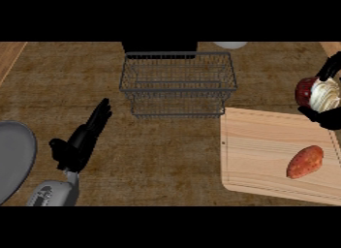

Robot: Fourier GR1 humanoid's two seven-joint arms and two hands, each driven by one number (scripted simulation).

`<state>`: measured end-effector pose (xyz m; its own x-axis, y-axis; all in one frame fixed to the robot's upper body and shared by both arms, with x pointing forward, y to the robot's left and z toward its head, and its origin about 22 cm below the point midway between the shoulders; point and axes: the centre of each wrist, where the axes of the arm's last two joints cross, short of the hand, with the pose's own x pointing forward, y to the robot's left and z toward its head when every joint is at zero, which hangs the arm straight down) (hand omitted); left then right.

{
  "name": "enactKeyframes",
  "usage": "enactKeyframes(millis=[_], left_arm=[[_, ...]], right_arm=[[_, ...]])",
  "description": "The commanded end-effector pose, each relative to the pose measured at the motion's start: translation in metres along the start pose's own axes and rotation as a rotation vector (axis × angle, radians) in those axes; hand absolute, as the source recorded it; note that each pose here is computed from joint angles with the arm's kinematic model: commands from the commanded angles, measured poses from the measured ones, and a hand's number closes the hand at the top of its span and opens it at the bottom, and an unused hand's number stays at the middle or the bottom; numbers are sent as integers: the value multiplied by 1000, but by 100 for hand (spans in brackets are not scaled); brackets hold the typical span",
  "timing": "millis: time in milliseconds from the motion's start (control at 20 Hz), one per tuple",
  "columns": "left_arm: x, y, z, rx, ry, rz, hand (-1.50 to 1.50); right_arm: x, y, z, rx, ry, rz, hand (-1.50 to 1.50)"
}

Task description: Pick the cupcake from the cutting board and place it in the tiered basket

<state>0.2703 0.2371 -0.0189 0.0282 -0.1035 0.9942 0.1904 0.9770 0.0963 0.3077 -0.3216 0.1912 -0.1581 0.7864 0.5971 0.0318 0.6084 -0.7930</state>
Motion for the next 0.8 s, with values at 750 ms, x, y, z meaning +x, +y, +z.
enactKeyframes(millis=[750], left_arm=[[-6,-5,-5,-18,-39,-5,0]], right_arm=[[211,35,-103,58,17,-84,150]])
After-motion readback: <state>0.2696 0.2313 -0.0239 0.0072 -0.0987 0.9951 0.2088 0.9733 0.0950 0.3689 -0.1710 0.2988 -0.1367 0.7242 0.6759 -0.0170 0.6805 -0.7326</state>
